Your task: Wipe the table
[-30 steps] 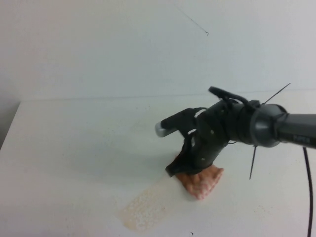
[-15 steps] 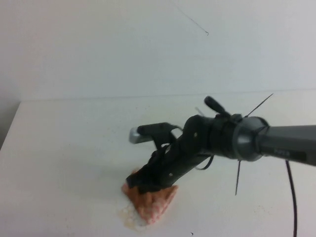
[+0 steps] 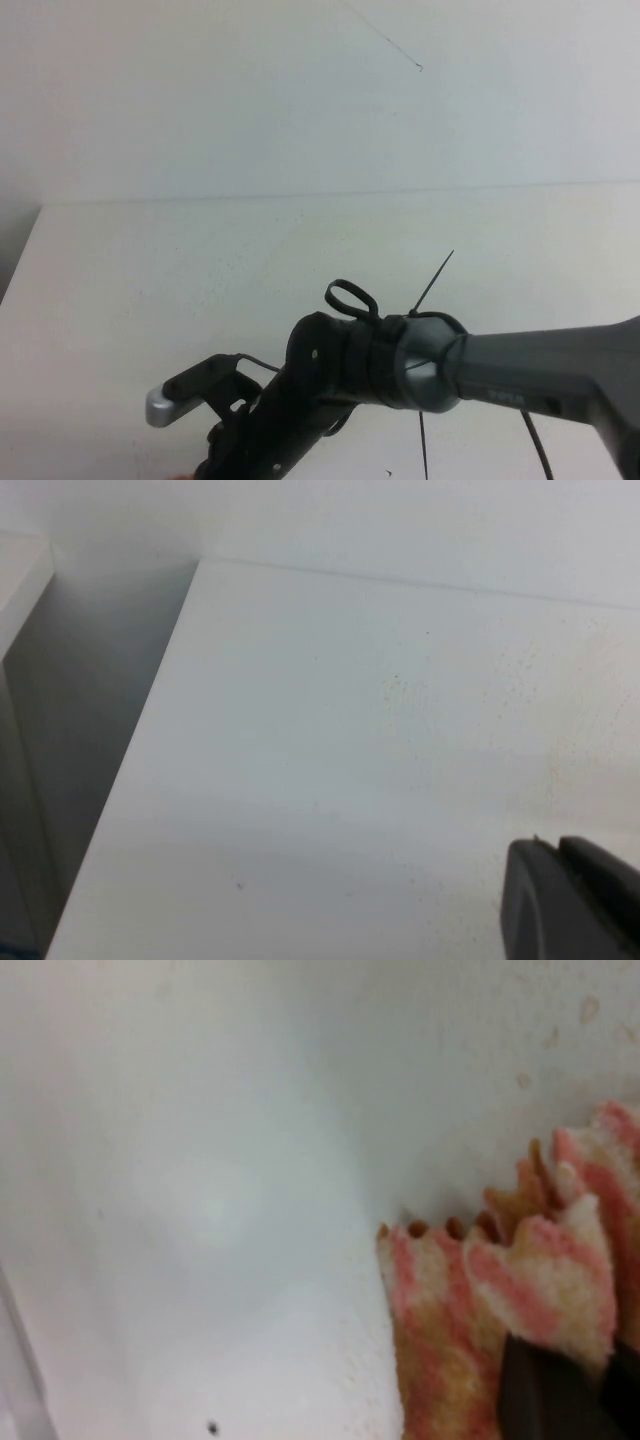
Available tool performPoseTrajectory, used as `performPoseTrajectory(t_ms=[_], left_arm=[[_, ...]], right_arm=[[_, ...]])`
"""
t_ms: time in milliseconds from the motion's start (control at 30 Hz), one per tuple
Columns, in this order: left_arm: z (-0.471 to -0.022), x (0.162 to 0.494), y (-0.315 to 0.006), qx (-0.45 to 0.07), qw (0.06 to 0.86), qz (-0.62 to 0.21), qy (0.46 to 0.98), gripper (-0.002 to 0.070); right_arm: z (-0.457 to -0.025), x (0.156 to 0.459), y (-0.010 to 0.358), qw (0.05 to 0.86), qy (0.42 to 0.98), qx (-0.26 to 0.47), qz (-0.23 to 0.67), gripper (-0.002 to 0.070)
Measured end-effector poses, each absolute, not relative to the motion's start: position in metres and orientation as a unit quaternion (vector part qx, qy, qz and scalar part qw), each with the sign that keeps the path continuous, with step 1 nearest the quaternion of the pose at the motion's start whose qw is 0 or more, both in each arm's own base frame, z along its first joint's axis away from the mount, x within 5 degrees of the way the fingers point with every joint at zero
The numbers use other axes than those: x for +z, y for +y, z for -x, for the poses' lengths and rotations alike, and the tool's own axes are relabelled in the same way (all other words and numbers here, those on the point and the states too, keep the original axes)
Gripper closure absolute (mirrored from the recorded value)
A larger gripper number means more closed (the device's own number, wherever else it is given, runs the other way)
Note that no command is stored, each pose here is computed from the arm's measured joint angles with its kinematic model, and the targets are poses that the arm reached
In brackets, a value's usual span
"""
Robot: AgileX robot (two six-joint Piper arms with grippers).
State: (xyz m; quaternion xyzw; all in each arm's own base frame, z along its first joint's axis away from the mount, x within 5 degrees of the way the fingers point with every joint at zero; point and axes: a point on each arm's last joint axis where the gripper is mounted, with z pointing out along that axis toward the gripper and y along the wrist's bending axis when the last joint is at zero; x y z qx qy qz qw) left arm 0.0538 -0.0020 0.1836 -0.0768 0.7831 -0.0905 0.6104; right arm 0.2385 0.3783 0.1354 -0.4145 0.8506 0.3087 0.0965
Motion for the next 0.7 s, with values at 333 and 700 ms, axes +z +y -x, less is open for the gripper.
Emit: performPoseTrajectory(t_ms=[333,700], left_arm=[[-0.054,0.184,-0.002,-0.091,0.61,0.077,0.783,0.0676],[-0.054,0.184,-0.002,-0.09,0.611,0.076,0.783,0.0676]], right_arm=[[-0.322,0.152,0.274,0.136,0.892,0.007,0.432,0.068],[-0.39,0.158,0.147,0.13,0.933,-0.198,0.27,0.068]])
